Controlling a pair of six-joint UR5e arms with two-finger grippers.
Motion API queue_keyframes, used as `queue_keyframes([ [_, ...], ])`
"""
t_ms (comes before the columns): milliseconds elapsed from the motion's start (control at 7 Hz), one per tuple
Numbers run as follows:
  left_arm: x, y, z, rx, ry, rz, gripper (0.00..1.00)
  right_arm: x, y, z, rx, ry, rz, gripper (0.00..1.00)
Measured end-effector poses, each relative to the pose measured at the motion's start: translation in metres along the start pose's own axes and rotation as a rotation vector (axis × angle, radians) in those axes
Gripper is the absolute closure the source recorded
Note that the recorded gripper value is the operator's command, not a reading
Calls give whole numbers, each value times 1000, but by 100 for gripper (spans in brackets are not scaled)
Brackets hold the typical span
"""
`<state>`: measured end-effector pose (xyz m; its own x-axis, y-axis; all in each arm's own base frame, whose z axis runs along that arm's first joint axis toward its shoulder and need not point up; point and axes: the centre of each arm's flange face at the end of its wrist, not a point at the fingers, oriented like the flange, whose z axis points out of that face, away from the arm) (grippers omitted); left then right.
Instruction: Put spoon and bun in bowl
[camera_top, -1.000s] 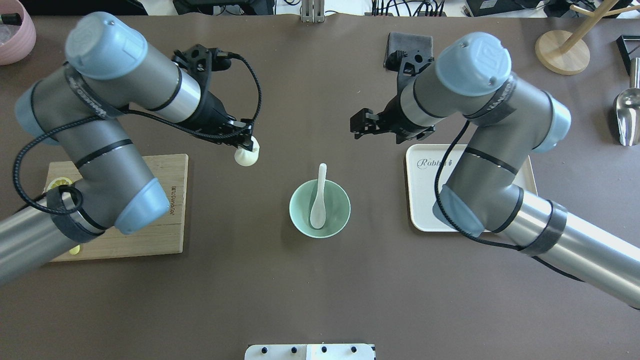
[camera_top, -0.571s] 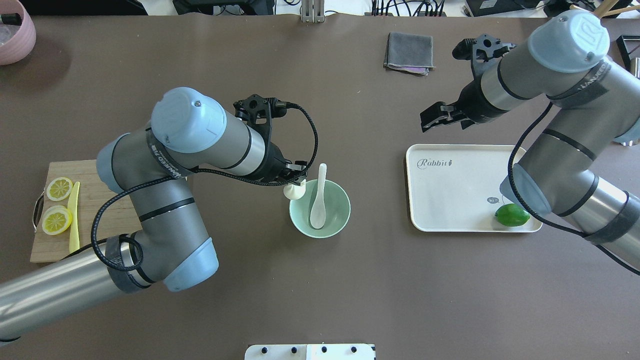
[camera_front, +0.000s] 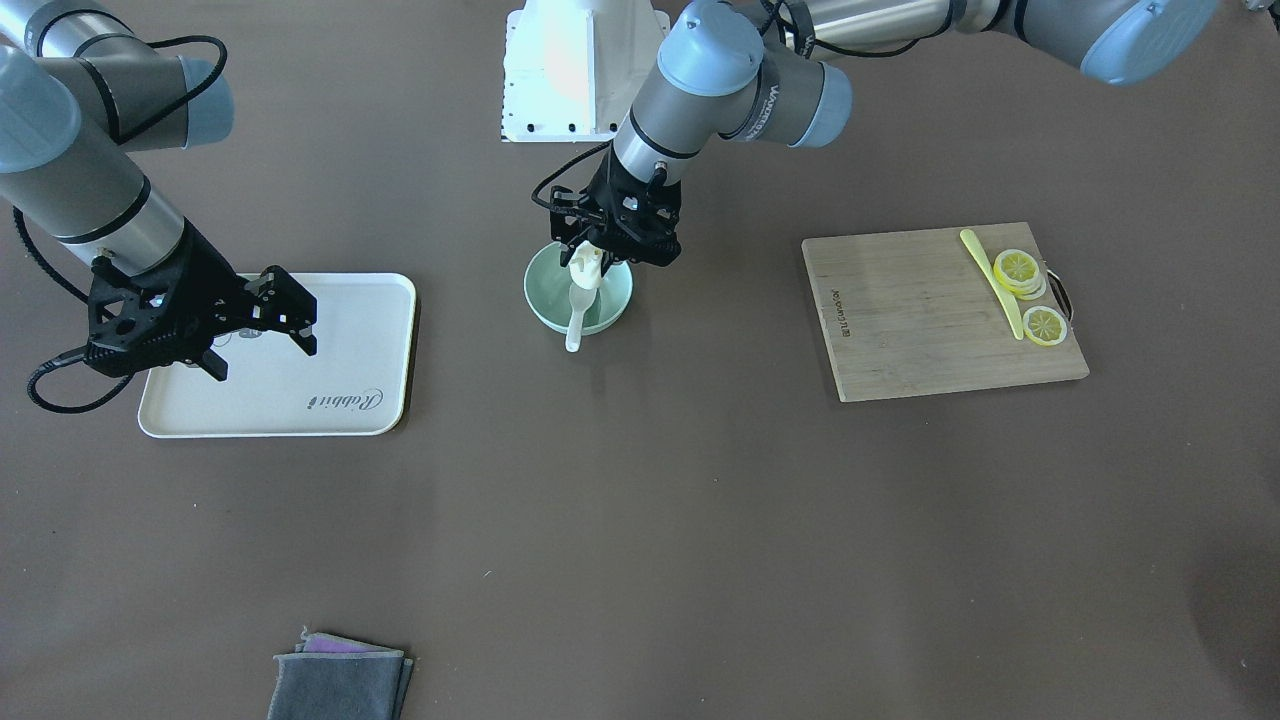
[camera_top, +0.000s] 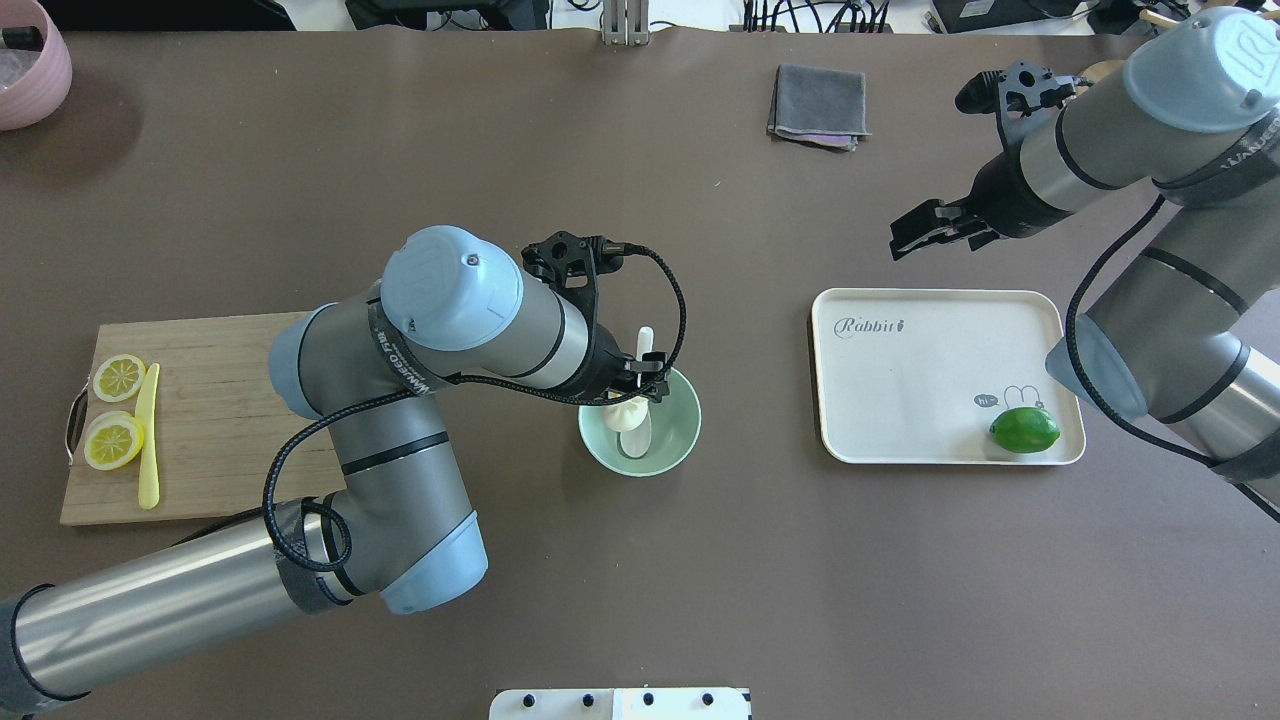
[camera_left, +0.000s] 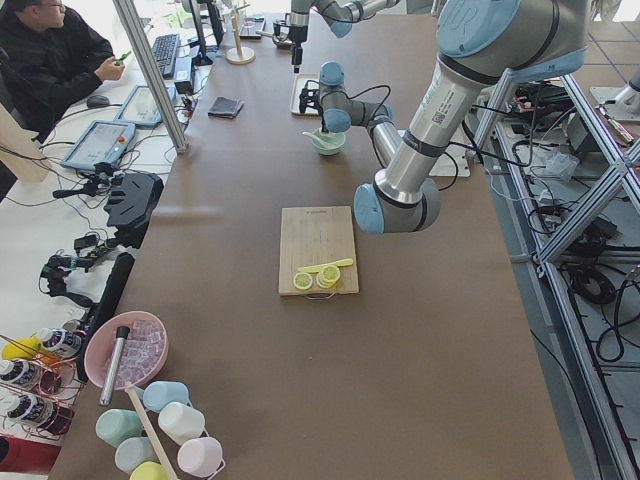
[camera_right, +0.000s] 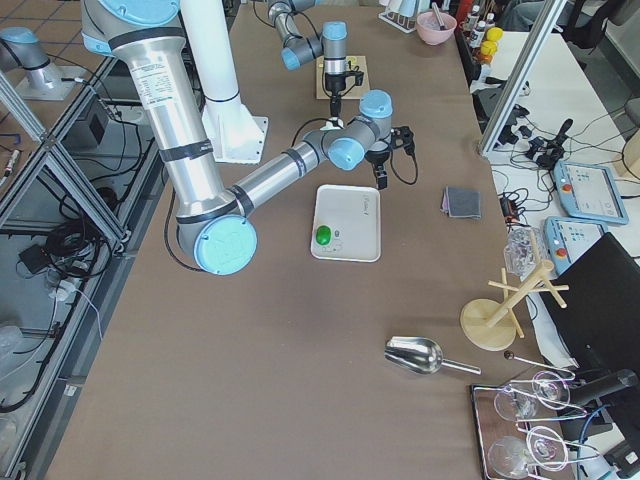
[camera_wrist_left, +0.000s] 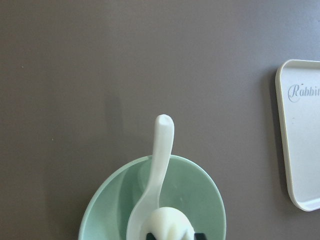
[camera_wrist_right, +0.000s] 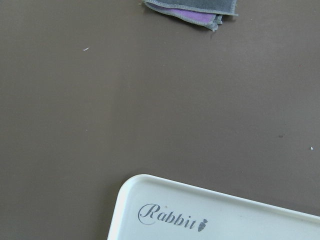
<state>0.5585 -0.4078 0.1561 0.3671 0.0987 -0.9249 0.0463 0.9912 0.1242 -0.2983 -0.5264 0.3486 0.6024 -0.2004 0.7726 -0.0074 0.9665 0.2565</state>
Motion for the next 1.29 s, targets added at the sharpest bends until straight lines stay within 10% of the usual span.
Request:
queue_keyframes([
  [714, 13, 0, 0, -1, 11, -42, 2, 55, -23, -33, 12, 68, -47, 0],
  [1286, -60, -46, -50, 69, -108, 51, 2, 151, 2, -62, -94, 158, -114, 0],
])
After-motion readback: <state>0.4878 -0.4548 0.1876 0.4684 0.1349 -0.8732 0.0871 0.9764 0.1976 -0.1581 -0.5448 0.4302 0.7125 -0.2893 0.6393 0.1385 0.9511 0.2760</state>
